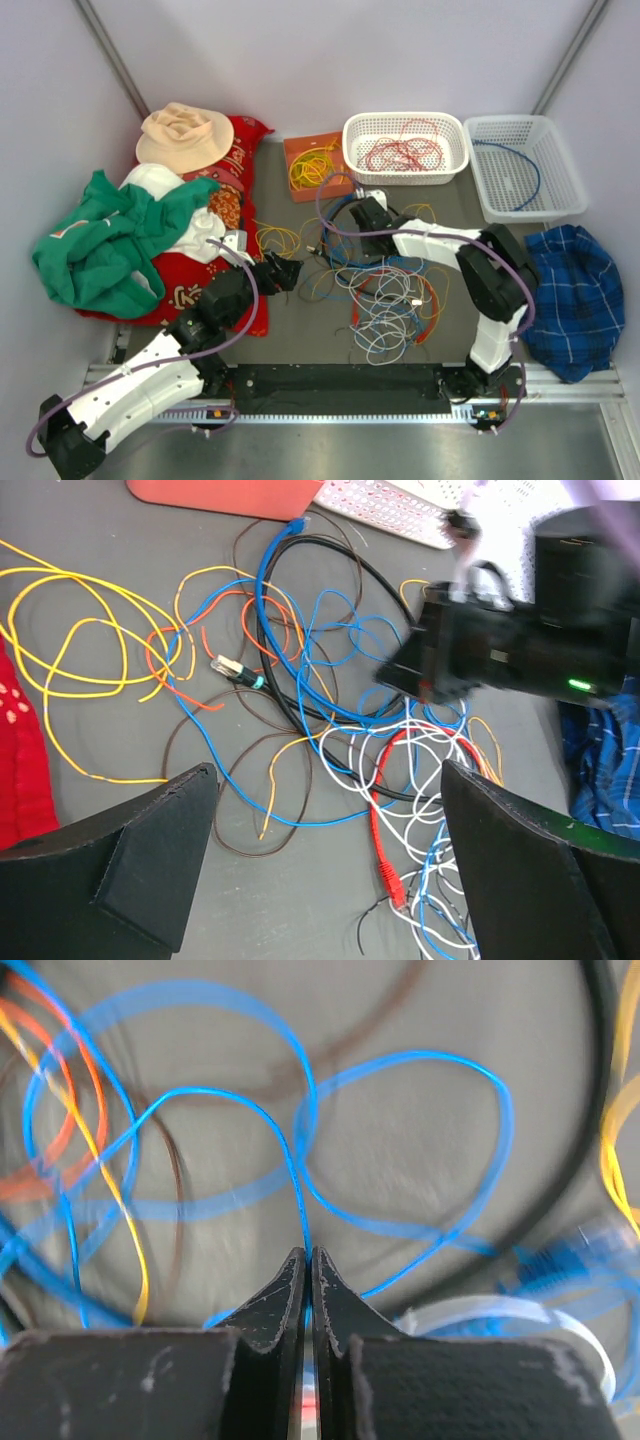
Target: Untangle the cables
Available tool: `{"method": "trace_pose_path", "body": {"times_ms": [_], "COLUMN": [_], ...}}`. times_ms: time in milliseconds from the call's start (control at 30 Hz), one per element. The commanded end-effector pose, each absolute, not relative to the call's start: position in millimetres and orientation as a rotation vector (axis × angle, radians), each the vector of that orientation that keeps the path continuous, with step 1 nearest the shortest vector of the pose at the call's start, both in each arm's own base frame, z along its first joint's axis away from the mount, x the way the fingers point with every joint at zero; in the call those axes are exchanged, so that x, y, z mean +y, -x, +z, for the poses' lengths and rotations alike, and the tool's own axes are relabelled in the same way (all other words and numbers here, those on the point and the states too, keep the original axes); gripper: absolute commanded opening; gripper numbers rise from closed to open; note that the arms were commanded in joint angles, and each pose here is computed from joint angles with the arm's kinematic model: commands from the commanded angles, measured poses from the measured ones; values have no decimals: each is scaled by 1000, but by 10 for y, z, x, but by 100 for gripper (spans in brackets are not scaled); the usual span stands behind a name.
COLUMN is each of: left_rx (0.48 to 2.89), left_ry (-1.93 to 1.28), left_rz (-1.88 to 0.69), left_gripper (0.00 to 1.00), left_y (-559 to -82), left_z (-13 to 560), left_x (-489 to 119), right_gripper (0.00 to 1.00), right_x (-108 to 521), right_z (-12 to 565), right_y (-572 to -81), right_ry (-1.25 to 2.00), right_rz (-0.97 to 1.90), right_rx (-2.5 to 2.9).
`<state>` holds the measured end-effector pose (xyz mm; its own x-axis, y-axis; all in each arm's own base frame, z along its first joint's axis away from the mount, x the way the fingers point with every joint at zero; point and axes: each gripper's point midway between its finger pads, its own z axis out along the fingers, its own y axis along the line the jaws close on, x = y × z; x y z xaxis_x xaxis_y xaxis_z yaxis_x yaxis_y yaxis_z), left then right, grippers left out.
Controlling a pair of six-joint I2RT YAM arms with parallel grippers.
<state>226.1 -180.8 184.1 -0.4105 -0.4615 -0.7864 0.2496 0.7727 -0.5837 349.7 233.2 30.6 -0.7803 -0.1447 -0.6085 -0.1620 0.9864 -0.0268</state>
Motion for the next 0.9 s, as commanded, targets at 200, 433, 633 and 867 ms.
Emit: {"method": "trace_pose_path", "body": {"times_ms": [200,433,633,867], "left_rx": [1717,1618,1381,1190], "left_ry": [97,39,-96,-409], "left_rz": [-773,-894,-1087,-1317], "left_gripper": [96,97,97,94], "left_y": [-2362,-2387,-2225,-1807], "left_z": [2340,2537,3103,3353], "left_x": [-1836,-2071,-2310,-2793], "right_gripper": [0,0,0,0], "right_x": [2445,2212,1997,2156], "right_z": [2402,3152,3529,3817], "right_y": [-2601,-1923,-1765,-1724], "right_ry": [210,192,155,137], "right_rz": [491,710,789,911], "right_rx": [2052,1917,1836,1805]}}
